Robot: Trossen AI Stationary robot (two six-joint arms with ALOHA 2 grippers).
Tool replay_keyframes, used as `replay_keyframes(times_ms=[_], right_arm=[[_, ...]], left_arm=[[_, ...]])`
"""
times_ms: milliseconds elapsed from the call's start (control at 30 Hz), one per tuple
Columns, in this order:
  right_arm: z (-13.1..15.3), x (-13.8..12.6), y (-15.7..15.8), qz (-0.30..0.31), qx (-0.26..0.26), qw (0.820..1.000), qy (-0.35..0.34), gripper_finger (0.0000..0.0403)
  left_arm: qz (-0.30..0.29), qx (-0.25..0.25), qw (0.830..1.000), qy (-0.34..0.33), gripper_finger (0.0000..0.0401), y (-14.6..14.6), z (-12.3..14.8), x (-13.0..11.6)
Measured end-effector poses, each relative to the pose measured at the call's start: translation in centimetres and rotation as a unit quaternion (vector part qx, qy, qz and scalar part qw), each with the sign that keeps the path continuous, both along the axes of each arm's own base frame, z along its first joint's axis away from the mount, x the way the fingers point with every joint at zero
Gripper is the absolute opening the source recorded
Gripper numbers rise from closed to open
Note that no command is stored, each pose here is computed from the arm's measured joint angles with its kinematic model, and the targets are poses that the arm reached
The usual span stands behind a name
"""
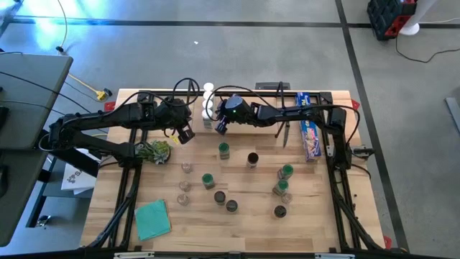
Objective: Shelf spices
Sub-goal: Put the white seasoning bottle on the shelf aligned with the other white seasoning bottles
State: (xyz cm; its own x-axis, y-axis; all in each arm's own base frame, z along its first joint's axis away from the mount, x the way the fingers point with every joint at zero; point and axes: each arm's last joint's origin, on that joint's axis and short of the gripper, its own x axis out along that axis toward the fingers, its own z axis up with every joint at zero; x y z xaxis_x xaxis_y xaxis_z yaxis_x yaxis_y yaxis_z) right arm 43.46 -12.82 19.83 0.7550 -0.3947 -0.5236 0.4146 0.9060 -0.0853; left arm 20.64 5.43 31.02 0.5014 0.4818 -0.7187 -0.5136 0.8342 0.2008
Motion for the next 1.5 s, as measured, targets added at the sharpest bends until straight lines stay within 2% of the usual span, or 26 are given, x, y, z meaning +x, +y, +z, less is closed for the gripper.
replay_keyframes(times_ms=[233,600,733,967,1267,1500], right_arm=[[0.0,0.2,0.6,0.02,0.016,1.0,-0.005,0.0004],[0.2,0.0,-0.6,0.014,0.015,1.0,-0.023,0.0004],[0.1,-0.3,-0.6,-0.005,0.009,1.0,-0.003,0.0004],[-0.2,-0.4,1.2,0.059,0.089,0.994,0.019,0.0004],[0.5,0.9,4.0,0.122,0.085,0.988,-0.027,0.0004],[-0.1,1.3,3.3,0.127,0.079,0.988,-0.046,0.0004]], left_arm=[[0.0,0.0,1.0,0.0,0.0,0.0,0.0,0.0],[0.0,0.0,1.0,0.0,0.0,0.0,0.0,0.0],[0.0,0.0,1.0,0.0,0.0,0.0,0.0,0.0],[-0.001,0.001,1.0,0.001,0.0,0.0,0.0,0.0],[-0.003,0.002,1.0,0.001,0.0,0.0,0.0,0.0],[0.0,0.001,1.0,0.0,0.0,0.0,0.0,0.0]])
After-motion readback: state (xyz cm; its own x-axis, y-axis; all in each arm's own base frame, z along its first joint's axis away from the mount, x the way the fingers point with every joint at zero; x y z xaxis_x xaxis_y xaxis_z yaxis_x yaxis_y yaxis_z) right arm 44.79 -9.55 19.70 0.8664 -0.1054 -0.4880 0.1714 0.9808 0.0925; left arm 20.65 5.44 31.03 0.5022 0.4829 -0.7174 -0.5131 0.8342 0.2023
